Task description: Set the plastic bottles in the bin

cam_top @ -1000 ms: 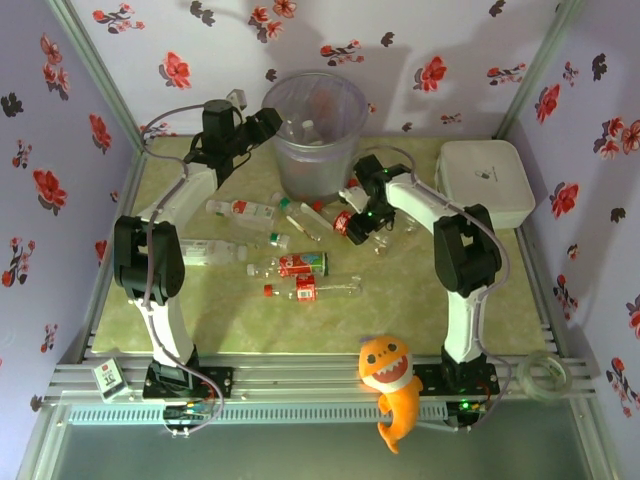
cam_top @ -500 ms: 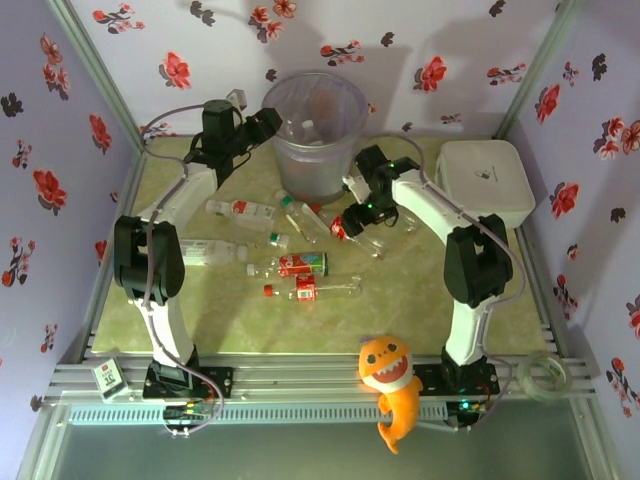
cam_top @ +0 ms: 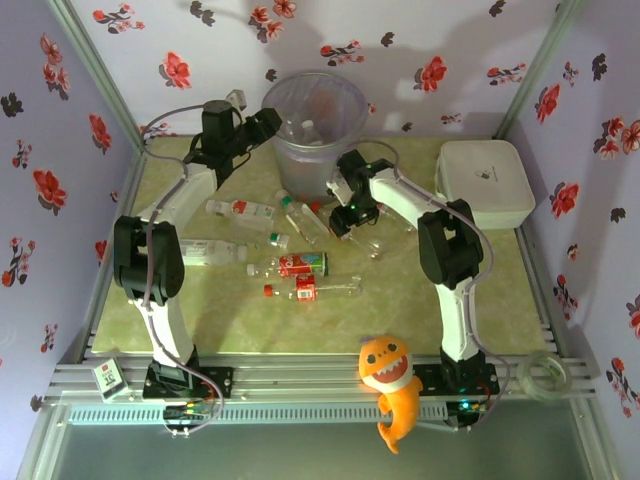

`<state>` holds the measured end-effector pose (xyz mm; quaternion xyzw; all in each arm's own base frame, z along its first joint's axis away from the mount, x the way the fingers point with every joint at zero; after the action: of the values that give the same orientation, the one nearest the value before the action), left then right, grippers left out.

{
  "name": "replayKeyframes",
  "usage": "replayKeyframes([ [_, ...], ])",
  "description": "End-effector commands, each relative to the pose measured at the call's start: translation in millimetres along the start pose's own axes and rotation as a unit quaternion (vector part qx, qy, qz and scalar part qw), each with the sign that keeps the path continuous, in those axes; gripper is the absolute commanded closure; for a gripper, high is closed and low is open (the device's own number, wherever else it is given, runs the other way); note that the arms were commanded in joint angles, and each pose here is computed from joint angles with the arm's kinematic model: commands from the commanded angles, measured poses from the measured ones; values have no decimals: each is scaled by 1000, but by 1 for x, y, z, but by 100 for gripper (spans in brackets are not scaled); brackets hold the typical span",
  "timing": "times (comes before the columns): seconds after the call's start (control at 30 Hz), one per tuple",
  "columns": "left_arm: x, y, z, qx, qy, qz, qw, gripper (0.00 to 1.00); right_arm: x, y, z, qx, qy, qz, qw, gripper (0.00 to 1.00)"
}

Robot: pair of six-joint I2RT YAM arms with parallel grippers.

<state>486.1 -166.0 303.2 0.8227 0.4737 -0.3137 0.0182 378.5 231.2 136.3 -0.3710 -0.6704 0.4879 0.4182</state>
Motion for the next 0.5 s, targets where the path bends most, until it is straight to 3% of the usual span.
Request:
replayKeyframes([
  [0.0, 21, 5, 36, 72, -11, -32, 997, 39, 3, 20, 1, 16, 18, -10, 1000, 34],
  [0.2, 21, 6, 37, 73, -12, -33, 997, 39, 2, 34, 7, 31, 36, -3, 999, 25],
  [0.47, 22, 6, 38, 73, -12, -32, 997, 39, 0, 40, 6, 24, 54, 11, 998, 36],
])
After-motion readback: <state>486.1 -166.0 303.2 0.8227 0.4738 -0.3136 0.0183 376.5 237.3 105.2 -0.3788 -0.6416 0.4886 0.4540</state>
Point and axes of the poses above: each hand's point on the last joint's axis, 136 mm out from that joint toward the fingers, its own y axis out along the fingers, its own x axis along the line the jaws close on, z = x × y, the point moved 8 cm from there along -y, back along the fingers, and after that the axes turned 15 degrees about y, right-handed, at the moved point
